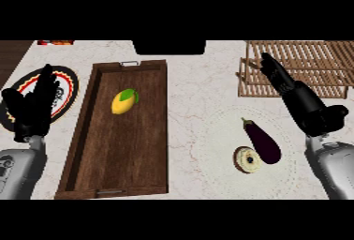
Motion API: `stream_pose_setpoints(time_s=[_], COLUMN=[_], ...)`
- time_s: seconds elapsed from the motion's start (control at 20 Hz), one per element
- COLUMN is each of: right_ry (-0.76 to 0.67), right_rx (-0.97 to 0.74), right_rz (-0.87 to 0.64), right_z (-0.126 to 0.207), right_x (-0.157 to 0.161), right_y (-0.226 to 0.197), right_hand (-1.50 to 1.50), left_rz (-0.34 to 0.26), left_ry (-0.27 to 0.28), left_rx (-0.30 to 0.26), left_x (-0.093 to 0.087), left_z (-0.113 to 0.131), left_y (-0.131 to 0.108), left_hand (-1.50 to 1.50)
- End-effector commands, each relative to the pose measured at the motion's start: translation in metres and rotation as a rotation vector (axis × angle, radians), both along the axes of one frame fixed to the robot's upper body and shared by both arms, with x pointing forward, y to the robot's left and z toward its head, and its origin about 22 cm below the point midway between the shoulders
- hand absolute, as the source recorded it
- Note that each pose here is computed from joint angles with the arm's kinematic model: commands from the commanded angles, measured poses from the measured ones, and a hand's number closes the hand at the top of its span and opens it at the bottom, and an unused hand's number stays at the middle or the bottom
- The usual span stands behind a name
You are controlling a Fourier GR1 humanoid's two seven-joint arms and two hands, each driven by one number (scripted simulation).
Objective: Pick the cupcake from the placemat and place it in the tiered shelf
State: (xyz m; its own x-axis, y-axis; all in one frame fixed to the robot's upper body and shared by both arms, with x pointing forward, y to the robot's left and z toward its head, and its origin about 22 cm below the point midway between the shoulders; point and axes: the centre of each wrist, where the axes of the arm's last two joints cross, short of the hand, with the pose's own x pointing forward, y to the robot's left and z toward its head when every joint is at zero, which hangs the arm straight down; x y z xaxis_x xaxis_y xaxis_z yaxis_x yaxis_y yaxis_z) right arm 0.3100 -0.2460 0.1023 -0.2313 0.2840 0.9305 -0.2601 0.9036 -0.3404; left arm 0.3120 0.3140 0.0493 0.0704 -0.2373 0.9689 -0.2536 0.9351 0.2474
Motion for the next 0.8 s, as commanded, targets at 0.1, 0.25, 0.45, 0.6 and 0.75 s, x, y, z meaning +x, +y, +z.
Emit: stream_pose_setpoints(time_s=[0.1,0.25,0.45,0.6,0.75], right_ry=[0.042,0.066,0.194,0.123,0.081], right_rx=[0.101,0.198,0.388,0.402,0.251], right_rz=[0.245,0.472,0.191,0.355,0.486], right_z=[-0.005,0.002,-0.044,-0.023,0.019], right_x=[0.001,0.004,0.002,0.006,0.011], right_y=[0.03,0.062,0.018,-0.01,-0.042], right_hand=[1.5,1.5,-1.5,-1.5,-1.5], left_rz=[-0.044,-0.089,-0.108,-0.1,-0.105], left_ry=[-0.072,-0.163,-0.097,-0.093,-0.081], left_rx=[-0.023,-0.058,-0.115,-0.098,-0.106], left_x=[-0.019,-0.02,-0.038,-0.044,-0.043], left_z=[0.003,0.011,0.006,0.0,-0.007], left_y=[-0.017,-0.05,-0.051,-0.032,-0.04], left_hand=[0.0,0.0,0.0,0.0,0.0])
